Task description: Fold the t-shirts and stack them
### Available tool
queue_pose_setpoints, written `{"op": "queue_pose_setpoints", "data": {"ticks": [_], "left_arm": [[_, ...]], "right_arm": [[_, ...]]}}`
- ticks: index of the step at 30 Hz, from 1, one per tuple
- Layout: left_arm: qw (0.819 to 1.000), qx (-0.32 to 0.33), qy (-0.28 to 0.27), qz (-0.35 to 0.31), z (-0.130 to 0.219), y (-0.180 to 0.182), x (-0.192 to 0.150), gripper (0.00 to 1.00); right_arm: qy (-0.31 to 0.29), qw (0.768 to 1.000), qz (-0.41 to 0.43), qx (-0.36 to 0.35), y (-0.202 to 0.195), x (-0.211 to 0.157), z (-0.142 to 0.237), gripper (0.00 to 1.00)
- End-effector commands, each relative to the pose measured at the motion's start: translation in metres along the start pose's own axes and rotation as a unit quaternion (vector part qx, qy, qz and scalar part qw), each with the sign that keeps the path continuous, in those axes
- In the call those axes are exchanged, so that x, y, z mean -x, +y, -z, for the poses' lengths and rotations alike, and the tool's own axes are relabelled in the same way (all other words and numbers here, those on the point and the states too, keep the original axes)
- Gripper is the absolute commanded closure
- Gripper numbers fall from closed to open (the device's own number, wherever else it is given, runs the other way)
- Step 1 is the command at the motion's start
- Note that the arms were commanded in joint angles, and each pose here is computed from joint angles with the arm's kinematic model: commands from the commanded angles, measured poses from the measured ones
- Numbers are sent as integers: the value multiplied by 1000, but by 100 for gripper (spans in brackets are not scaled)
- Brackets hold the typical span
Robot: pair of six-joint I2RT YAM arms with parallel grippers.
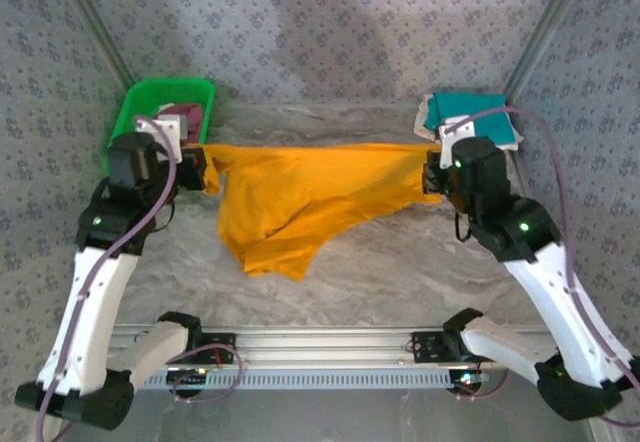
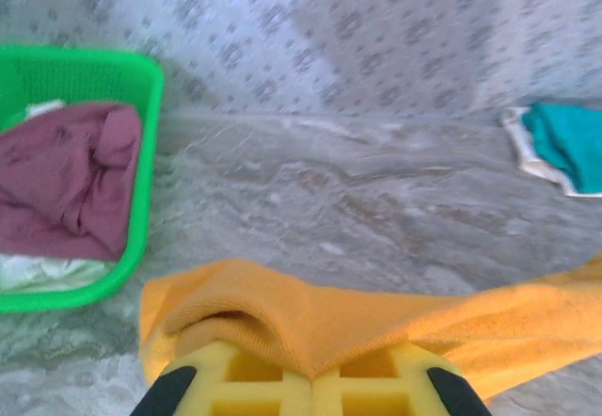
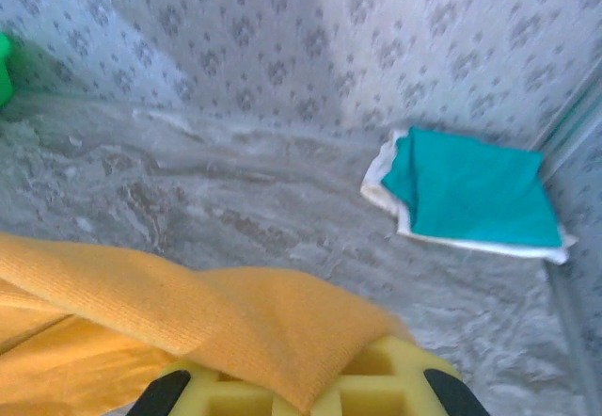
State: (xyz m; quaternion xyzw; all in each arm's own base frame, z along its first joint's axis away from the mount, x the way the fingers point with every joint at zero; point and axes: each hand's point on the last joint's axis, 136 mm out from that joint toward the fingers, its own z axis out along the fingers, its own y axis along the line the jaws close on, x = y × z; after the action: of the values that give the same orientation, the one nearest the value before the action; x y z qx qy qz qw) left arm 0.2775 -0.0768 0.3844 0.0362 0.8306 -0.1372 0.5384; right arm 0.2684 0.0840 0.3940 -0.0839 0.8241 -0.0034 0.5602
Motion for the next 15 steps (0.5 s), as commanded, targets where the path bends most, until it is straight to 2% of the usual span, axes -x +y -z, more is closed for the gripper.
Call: {"op": "queue_pose_setpoints", "data": {"ticks": [1, 4, 8, 11, 13, 15], "left_arm": [[997, -55, -22, -39, 52, -27, 19, 100], [993, -92, -47, -54, 90, -46, 40, 100], [991, -65, -77, -89, 116, -41, 64, 100], [989, -17, -81, -121, 103, -31, 87, 100], [988, 8, -65, -138, 73, -26, 100, 100], [990, 10, -53, -134, 41, -17, 115, 100]], "right_arm": [[-24, 996, 19, -83, -44, 14, 52, 100], [-53, 997, 5, -59, -47, 29, 83, 100], [-56, 996, 12, -65, -48, 38, 90, 100], [-55, 995, 26, -85, -46, 47, 80, 100], [-59, 992, 31, -109, -48, 59, 67, 100], [-28, 994, 7, -104, -51, 60, 41, 100]]}}
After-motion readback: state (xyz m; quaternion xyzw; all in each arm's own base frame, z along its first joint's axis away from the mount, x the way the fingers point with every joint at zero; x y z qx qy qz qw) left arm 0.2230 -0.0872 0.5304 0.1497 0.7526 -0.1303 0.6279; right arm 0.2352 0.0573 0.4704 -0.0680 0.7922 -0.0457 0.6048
